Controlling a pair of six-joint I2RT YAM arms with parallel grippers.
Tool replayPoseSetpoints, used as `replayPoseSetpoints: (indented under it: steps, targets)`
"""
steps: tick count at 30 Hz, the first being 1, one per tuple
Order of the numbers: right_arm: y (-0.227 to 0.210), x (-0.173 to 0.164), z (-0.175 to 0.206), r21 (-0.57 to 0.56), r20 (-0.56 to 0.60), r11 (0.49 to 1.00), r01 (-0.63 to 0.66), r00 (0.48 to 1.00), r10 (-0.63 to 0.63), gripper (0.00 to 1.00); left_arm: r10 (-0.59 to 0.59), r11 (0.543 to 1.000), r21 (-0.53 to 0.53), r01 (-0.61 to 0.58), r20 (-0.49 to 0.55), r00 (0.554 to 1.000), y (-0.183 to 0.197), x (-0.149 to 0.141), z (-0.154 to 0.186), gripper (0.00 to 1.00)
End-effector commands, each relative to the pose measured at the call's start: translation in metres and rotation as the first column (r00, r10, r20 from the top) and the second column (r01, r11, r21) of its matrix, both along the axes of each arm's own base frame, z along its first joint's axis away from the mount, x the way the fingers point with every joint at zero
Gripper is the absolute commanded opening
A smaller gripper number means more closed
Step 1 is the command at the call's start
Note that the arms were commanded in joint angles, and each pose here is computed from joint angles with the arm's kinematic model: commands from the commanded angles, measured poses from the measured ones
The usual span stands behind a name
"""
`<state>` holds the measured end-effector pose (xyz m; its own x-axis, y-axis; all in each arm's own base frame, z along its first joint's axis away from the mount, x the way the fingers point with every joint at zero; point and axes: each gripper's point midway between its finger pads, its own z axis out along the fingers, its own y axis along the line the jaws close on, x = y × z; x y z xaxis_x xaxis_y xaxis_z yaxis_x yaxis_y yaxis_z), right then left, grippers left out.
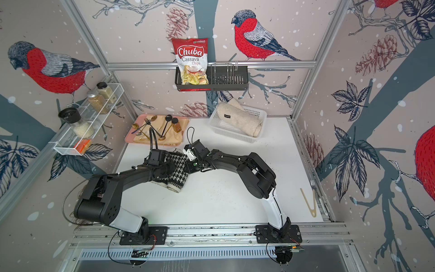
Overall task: Roll up the scarf and place it into the basket
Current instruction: Roll the scarf at the center of the board.
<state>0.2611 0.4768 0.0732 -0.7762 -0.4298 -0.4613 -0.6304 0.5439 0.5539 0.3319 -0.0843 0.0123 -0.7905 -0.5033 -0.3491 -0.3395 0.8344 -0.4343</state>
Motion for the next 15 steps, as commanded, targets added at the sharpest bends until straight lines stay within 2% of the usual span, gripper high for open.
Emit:
replayPoseSetpoints:
  steps: [1,9,15]
  targets:
    - [0.006,0.001,0.006,0.024,0.011,1.000,-0.016,1.000,0.016,0.23,-0.054,0.997,-0.067,0.041,-0.210,0.976,-0.011,-0.049,-0.025,0.00]
    - [0.013,0.011,-0.008,0.016,-0.011,1.000,-0.015,1.000,0.015,0.22,-0.081,0.994,-0.092,0.063,-0.211,0.974,-0.023,-0.054,-0.021,0.00]
    - [0.006,0.017,-0.032,-0.045,-0.040,0.999,0.022,0.999,-0.024,0.22,-0.096,0.992,-0.097,0.077,-0.211,0.973,-0.031,-0.058,-0.018,0.00]
